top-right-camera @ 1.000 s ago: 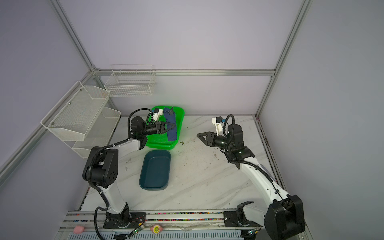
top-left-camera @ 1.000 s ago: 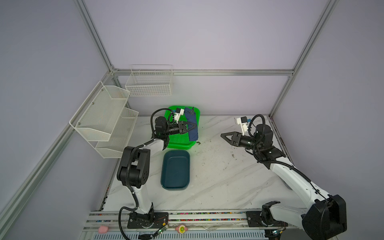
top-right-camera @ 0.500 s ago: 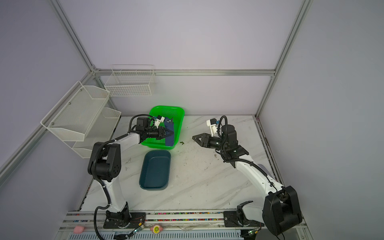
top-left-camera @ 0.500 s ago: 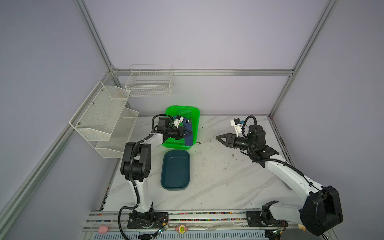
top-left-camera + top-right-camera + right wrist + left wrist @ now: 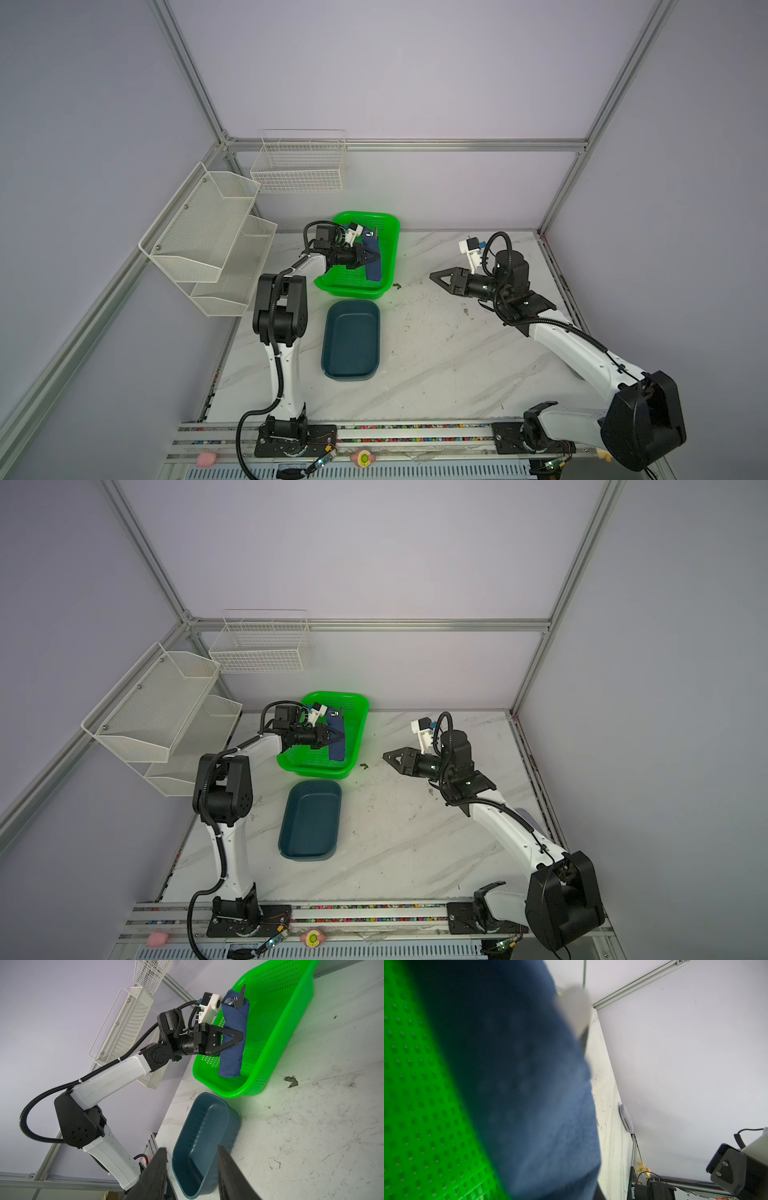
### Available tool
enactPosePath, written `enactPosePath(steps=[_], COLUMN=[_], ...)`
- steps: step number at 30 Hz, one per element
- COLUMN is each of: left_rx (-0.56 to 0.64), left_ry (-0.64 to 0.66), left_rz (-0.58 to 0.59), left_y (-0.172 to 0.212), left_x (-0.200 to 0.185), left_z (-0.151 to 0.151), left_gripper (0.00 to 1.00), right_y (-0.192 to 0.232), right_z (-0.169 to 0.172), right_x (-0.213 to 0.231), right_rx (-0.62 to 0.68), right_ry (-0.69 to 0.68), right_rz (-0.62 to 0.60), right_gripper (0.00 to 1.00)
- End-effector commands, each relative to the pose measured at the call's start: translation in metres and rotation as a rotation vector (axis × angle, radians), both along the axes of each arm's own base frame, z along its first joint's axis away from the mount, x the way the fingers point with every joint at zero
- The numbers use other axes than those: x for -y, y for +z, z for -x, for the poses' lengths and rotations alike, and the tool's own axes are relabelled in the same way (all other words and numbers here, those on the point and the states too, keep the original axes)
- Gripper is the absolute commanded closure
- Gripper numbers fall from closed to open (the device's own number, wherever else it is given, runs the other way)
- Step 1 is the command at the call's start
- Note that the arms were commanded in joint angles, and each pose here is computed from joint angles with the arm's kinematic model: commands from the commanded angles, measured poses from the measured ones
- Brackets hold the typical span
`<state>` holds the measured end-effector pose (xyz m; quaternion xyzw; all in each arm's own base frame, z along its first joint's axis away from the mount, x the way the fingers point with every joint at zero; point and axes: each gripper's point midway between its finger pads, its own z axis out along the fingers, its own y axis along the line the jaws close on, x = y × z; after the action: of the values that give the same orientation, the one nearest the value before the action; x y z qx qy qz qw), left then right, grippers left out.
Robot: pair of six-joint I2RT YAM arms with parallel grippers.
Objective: Place the utensils on the paper napkin and roll it up
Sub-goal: 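Lower the blue napkin bundle upright into the green basket with the left gripper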
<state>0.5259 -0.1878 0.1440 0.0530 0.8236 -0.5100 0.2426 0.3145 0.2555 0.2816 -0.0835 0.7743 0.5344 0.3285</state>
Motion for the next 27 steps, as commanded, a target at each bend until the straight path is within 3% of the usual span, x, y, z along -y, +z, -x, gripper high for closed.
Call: enactPosePath(steps=[1,13,27], left_rx=[0.104,0.019,-0.066], left_ry=[-0.019,-0.054,-0.179], left_rz=[0.005,-0.039,0.019], left_y=[0.032,-0.013,-0.030], left_x=[0.002,0.007,0.073], left_z=[-0.017,-0.029,-0.002], left_gripper=[0.99,0.99,0.99], right_y=[0.013,0.008,-0.010], right_z=[0.000,-0.004,-0.013], right_x=[-0.003,-0.008,-0.006], right_rx=[0.044,0.031,0.013], right_ry=[0.003,0.009,-0.027], right_rz=[-0.017,-0.008,0.017], right_gripper=[0.58,0.58,0.58])
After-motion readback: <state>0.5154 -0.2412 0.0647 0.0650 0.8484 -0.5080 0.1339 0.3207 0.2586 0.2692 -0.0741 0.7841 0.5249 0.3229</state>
